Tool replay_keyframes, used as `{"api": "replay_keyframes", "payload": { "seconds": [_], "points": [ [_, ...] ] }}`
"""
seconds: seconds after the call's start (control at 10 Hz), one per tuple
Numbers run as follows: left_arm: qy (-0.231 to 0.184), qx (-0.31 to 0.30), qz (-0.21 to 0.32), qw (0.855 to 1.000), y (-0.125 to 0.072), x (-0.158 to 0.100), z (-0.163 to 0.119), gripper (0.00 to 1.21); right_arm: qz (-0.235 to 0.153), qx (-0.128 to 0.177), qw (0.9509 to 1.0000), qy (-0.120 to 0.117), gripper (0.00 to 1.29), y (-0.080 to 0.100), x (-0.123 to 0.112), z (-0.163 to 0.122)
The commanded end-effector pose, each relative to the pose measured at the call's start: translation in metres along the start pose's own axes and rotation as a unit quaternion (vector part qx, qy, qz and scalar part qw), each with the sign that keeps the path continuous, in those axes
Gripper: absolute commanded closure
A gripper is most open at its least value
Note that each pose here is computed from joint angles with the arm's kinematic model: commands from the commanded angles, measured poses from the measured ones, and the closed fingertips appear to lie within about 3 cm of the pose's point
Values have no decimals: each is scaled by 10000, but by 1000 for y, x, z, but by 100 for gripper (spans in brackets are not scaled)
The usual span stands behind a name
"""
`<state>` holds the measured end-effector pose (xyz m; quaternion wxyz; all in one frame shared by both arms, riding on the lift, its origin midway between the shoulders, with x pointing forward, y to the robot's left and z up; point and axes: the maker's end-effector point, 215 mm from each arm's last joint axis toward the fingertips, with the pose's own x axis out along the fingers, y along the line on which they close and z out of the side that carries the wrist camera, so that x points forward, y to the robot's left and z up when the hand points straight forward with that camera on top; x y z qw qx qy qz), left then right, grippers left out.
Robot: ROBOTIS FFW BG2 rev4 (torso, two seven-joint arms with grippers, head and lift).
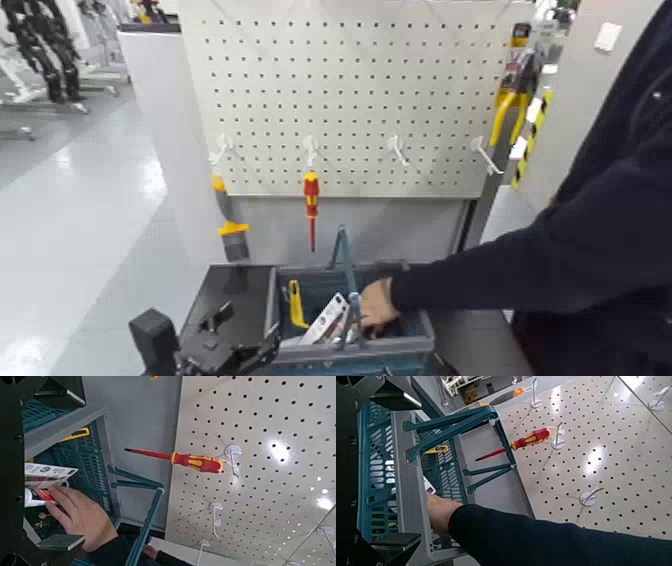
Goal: Put the blue scissors into the crate.
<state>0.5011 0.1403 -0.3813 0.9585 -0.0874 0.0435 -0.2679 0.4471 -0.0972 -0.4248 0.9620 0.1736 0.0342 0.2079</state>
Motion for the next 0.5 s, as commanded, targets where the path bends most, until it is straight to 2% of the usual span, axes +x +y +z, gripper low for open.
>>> {"api": "replay_keyframes", "payload": {
  "seconds": [0.1, 0.4, 0.5],
  "points": [
    [70, -57, 69, 9999, -8, -13, -12, 11, -17, -24, 10000, -6, 14, -1, 0, 1],
    [-20, -34, 397, 9992, -10, -25, -16, 11, -85, -98, 9999, -9, 14, -4, -2, 4],
    [-161, 120, 514, 9985, -12, -28, -8, 11, -96, -121, 9999, -4, 14, -5, -2, 5]
  ]
}}
